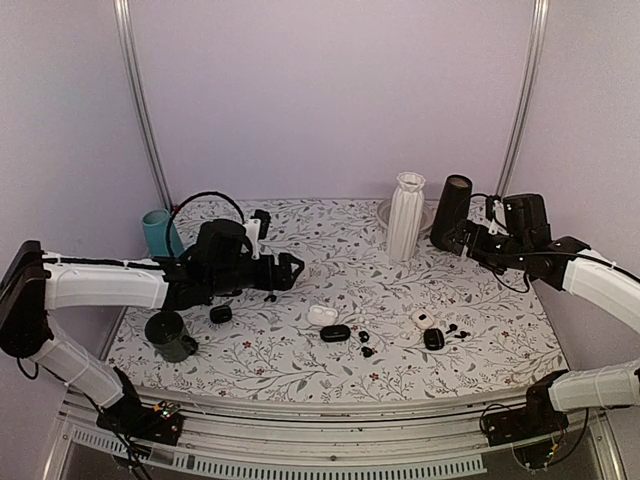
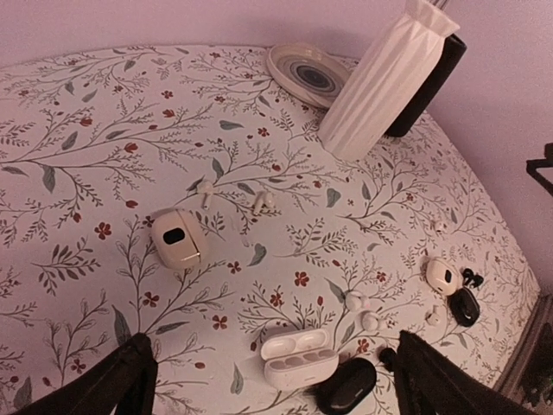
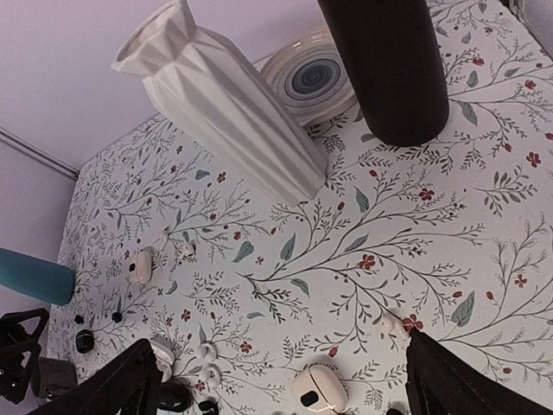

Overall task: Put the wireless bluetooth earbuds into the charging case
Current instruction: Pick up the charging case from the center of the board.

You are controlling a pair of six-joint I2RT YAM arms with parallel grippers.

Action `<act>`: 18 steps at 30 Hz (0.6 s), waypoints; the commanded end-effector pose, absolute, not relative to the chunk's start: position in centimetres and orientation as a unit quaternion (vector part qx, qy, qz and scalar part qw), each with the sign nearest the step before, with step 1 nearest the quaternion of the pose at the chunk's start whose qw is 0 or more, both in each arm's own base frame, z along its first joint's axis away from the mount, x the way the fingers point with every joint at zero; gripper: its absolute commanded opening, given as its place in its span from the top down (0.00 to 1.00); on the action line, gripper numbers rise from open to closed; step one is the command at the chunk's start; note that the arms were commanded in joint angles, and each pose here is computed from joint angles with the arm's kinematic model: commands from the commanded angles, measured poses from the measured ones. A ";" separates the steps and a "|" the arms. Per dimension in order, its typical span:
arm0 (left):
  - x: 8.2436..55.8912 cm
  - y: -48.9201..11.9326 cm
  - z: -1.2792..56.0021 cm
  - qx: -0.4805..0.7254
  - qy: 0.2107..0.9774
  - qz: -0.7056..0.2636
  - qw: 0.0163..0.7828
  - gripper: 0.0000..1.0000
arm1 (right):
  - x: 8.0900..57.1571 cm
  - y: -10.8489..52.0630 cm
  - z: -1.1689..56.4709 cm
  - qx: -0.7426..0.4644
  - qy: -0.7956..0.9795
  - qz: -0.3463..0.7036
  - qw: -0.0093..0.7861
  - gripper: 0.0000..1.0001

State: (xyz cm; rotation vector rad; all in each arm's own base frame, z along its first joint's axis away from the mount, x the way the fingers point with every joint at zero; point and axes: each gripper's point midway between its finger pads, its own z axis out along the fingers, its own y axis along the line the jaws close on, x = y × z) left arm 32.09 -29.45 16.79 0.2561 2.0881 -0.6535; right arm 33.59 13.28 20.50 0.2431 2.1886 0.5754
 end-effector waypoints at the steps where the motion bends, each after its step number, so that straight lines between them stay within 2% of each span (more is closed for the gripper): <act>1: 33.1 -32.0 18.3 0.089 0.838 -0.261 0.472 0.04 | 32.0 13.5 17.0 0.092 0.905 0.224 0.350 0.01; 5: 33.4 -33.1 18.1 0.099 0.844 -0.257 0.459 0.04 | 29.3 14.7 13.4 0.084 0.929 0.228 0.279 0.05; 10: 32.2 -34.9 18.8 0.142 0.830 -0.304 0.445 0.04 | 24.7 15.7 8.9 0.098 0.954 0.199 0.201 0.16; 12: 31.9 -35.3 19.2 0.153 0.826 -0.314 0.442 0.04 | 23.0 16.1 7.9 0.111 0.956 0.200 0.182 0.21; 18: 31.6 -35.3 20.2 0.167 0.821 -0.317 0.445 0.04 | 19.6 15.5 5.7 0.140 0.964 0.171 0.150 0.27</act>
